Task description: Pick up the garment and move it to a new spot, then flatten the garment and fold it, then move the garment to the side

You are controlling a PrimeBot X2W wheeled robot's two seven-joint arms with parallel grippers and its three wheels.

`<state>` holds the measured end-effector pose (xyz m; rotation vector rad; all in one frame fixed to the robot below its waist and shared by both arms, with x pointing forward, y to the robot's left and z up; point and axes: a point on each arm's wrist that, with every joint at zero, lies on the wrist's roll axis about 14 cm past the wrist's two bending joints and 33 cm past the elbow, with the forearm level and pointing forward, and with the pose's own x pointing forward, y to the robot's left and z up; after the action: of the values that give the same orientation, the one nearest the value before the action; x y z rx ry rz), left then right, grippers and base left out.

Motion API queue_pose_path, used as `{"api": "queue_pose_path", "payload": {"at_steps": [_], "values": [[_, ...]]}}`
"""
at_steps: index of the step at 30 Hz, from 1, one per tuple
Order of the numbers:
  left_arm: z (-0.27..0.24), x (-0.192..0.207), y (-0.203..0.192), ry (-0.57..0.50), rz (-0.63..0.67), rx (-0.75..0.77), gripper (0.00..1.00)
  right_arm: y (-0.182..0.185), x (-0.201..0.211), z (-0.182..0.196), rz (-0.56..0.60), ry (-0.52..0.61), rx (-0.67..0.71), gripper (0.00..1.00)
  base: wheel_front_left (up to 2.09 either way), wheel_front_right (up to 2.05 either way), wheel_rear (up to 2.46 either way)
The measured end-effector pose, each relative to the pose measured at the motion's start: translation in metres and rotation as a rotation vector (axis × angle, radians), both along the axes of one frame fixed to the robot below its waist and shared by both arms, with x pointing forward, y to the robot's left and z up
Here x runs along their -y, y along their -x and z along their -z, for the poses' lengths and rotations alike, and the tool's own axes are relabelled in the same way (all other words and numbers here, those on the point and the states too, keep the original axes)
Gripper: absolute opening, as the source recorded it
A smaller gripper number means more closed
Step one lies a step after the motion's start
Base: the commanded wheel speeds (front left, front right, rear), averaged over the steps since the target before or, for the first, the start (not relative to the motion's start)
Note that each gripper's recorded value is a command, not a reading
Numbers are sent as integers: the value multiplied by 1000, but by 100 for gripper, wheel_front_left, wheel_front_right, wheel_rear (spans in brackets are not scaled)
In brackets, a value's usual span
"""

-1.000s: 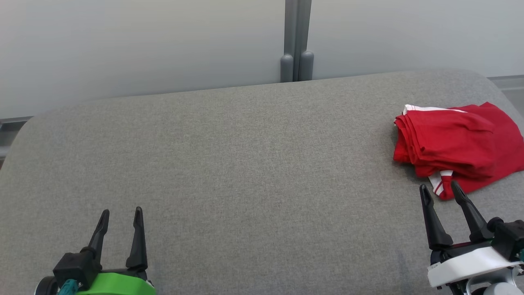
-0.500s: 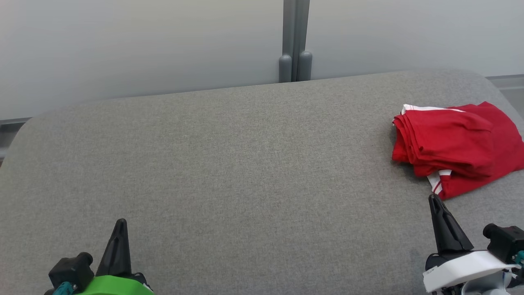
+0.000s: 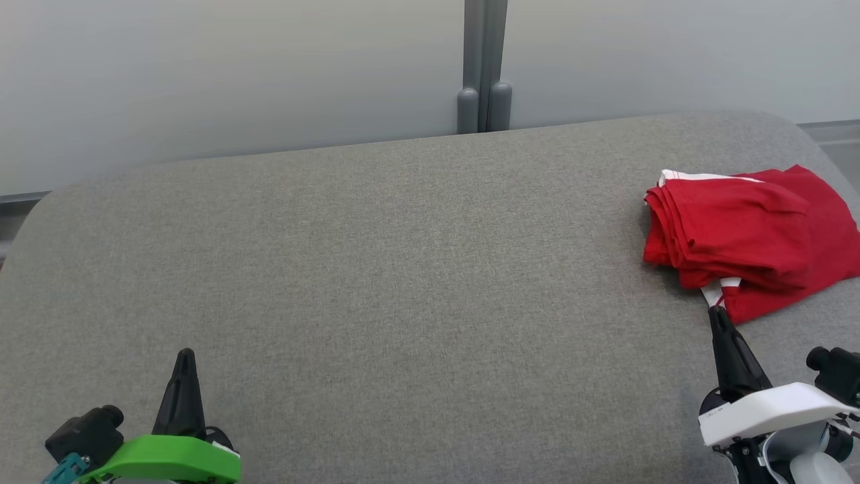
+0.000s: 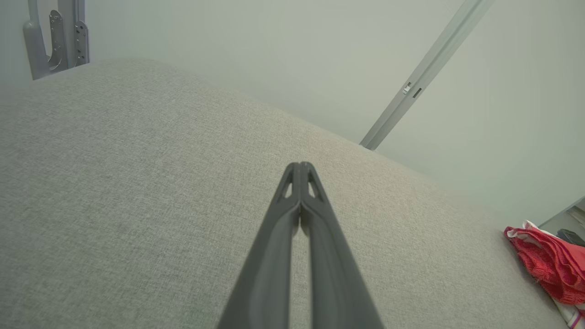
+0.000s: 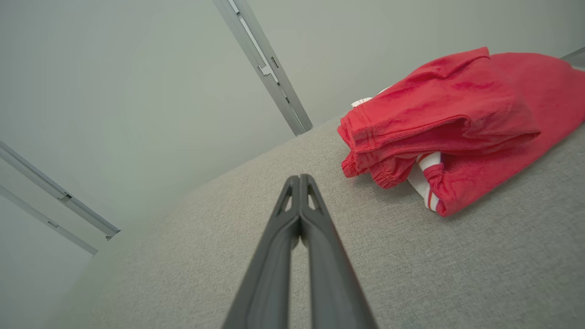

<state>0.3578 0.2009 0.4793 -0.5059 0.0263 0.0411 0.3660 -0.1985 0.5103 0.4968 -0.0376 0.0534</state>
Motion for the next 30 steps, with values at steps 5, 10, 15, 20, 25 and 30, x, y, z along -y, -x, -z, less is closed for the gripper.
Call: {"api": "queue_pose_path", "payload": {"at_steps": [5,10,15,20,25,30], "values": [[-2,-2,-4,74,-13,-1,0,-5,2,2,10,-74,-18,0,0,0,0],[-2,-3,-7,133,-21,-5,0,-8,4,2,17,-131,-29,0,0,0,0],[-2,-4,-10,202,-31,-8,0,-12,4,4,23,-203,-42,0,0,0,0],[-4,-7,-14,281,-45,-6,0,-17,5,5,29,-283,-57,0,0,0,0],[-6,-7,-17,343,-50,-2,0,-20,5,5,31,-345,-67,0,0,0,0],[-7,-8,-20,402,-55,0,0,-24,5,5,32,-403,-75,0,0,0,0]]}}
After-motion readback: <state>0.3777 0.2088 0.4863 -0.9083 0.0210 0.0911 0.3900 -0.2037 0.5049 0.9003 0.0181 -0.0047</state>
